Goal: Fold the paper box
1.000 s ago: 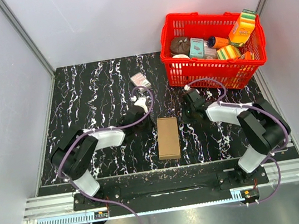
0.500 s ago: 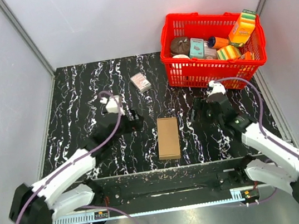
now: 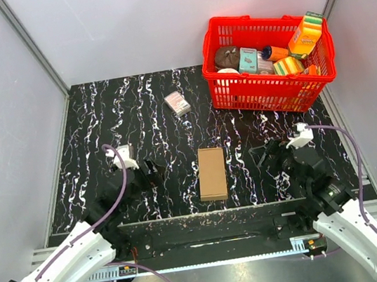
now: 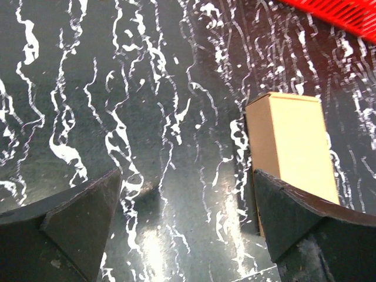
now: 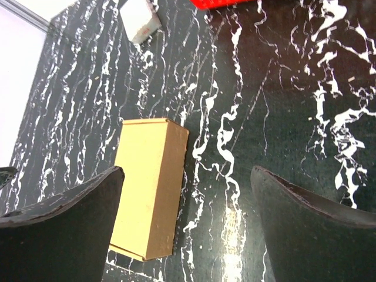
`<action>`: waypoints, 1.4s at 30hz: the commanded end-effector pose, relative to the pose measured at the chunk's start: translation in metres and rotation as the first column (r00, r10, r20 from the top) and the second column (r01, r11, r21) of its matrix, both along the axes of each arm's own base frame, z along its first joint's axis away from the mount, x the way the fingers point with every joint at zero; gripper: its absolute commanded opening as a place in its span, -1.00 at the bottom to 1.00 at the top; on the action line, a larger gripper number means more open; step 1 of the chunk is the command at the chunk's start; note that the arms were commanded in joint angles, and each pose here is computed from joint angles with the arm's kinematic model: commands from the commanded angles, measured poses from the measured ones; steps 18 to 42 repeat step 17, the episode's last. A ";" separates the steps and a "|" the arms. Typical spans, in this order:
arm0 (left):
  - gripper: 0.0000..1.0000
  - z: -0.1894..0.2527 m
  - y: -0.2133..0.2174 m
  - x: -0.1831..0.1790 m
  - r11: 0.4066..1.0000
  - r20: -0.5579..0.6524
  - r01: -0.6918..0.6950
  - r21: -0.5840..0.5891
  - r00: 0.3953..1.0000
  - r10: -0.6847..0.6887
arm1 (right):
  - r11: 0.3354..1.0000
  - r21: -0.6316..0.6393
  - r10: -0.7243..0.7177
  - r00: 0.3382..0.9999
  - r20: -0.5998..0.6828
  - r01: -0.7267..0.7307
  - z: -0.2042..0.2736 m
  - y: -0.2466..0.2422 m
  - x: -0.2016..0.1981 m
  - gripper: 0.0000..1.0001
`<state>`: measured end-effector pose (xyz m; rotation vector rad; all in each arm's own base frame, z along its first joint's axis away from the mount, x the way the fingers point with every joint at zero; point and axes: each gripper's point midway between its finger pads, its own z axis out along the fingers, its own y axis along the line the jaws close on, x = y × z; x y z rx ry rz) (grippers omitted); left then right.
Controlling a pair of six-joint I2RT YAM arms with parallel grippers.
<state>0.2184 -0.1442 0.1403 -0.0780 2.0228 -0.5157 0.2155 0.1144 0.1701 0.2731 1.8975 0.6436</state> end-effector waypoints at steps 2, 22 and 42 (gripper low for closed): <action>0.98 -0.014 0.022 -0.006 0.996 -0.020 -0.070 0.062 0.997 0.072 | 0.999 0.003 -0.032 0.997 -0.064 0.032 -0.019 -0.001 0.002 0.90; 0.98 -0.001 0.032 -0.018 0.994 0.052 -0.096 -0.060 0.994 0.100 | 0.997 -0.046 -0.070 0.990 -0.123 0.065 -0.025 -0.006 0.006 0.99; 0.98 -0.001 0.032 -0.018 0.994 0.052 -0.096 -0.060 0.994 0.100 | 0.997 -0.046 -0.070 0.990 -0.123 0.065 -0.025 -0.006 0.006 0.99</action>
